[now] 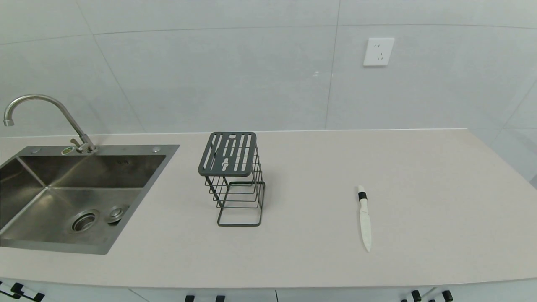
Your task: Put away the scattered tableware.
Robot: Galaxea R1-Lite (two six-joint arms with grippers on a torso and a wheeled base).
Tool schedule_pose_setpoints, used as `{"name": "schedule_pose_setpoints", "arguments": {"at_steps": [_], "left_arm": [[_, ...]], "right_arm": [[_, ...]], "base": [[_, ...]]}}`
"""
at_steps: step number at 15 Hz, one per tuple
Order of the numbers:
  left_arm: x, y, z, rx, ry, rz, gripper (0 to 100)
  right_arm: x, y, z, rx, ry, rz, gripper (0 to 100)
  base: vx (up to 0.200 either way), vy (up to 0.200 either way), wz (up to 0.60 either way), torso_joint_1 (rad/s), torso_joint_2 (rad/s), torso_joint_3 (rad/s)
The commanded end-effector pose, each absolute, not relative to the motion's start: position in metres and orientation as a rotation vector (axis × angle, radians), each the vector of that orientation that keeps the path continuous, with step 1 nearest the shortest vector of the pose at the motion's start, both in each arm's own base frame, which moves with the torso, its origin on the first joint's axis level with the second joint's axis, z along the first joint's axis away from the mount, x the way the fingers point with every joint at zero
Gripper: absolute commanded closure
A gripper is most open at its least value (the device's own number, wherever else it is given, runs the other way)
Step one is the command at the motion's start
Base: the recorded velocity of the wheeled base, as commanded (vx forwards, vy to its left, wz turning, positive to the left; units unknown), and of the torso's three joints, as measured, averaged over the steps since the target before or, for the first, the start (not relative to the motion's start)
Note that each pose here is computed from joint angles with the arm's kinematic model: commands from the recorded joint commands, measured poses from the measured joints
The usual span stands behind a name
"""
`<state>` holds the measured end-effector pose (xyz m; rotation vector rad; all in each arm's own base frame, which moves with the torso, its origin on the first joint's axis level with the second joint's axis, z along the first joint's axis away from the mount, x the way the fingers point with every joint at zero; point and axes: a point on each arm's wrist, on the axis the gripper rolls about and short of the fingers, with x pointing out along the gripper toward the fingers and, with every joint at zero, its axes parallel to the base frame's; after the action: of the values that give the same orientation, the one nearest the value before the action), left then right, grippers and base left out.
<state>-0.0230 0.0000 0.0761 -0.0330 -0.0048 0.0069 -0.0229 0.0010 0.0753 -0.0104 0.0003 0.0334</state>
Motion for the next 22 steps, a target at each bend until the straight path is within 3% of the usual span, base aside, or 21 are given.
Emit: {"name": "schedule_pose_setpoints", "arguments": {"at_steps": [1, 12, 22], "left_arm": [[-0.0229, 0.0, 0.0762, -0.034, -0.005, 0.008, 0], [-0.0229, 0.0, 0.0762, -0.035, -0.005, 0.008, 0], [-0.0229, 0.0, 0.0762, -0.032, -0.005, 0.008, 0]], "right_arm": [[-0.0228, 0.001, 0.0753, -0.011, 0.001, 0.034, 0], [-0.0228, 0.001, 0.0753, -0.009, 0.001, 0.034, 0], [-0.023, 0.0015, 0.0805, -0.034, -0.05, 0.057, 0]], "base": [[0.0, 0.0, 0.0, 0.085, 0.0, 0.09], [0.0, 0.0, 0.0, 0.265, -0.04, 0.217], [0.0, 0.0, 0.0, -0.027, 0.1, 0.074]]}}
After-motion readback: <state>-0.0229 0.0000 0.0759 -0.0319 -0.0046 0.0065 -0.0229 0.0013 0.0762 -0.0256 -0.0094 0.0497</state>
